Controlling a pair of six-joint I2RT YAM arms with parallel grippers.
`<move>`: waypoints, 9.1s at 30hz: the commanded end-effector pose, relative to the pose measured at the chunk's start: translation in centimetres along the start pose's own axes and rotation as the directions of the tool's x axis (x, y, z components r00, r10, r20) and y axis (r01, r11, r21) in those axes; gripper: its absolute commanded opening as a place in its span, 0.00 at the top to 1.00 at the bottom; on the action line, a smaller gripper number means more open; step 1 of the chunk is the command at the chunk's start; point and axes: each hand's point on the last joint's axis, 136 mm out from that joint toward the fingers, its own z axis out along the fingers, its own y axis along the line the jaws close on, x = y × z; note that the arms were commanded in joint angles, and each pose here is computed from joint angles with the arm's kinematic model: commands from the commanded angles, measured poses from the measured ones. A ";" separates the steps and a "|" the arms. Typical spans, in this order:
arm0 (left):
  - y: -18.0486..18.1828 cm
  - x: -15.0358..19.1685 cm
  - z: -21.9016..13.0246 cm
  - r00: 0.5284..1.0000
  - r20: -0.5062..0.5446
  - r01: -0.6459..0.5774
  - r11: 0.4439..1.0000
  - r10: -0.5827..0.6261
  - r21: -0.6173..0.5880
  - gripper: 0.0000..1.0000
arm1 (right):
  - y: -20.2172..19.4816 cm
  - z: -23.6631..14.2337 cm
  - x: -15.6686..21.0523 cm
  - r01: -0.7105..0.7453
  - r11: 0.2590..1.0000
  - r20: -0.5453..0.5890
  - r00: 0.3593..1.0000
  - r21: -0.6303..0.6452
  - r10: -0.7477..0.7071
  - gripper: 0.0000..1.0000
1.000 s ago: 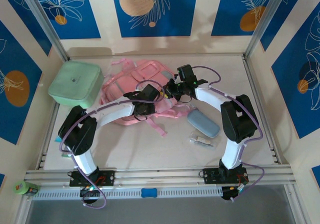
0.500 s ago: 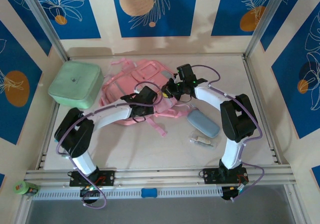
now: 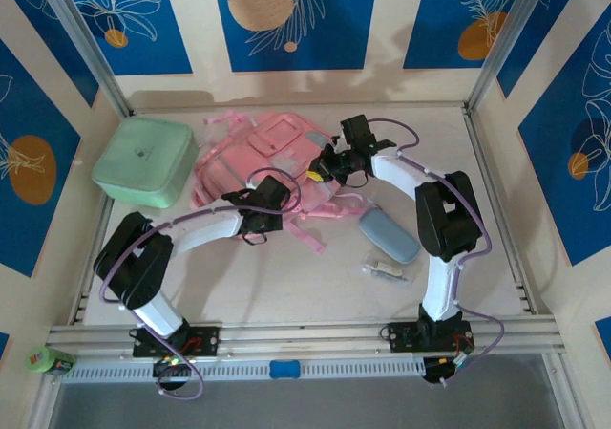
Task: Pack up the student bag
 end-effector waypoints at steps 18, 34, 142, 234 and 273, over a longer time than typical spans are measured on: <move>2.6 1.2 -0.9 0.999 -0.045 0.007 1.000 -0.007 0.005 1.00 | 1.2 -0.7 -2.2 0.123 0.992 0.049 0.991 -0.016 -0.122 1.00; 0.2 2.6 -4.2 0.999 -0.051 -0.005 0.989 0.013 0.149 1.00 | 0.8 -1.6 -4.8 0.121 0.991 -0.028 0.992 -0.050 -0.122 0.65; 15.9 -7.3 -3.1 0.866 0.480 0.131 0.990 -0.142 0.055 1.00 | 1.2 -10.2 -0.4 0.072 0.964 -0.060 0.994 -0.256 -0.090 1.00; 15.8 -7.6 -4.9 0.861 0.386 0.294 0.943 -0.332 0.155 1.00 | 4.7 9.3 14.6 0.777 -0.559 -0.115 -0.552 0.289 -0.826 1.00; -7.7 3.3 -8.9 0.995 0.095 -0.011 0.866 -0.042 0.499 0.36 | -19.8 -16.9 5.3 -0.084 0.776 0.237 0.968 0.625 -0.086 0.01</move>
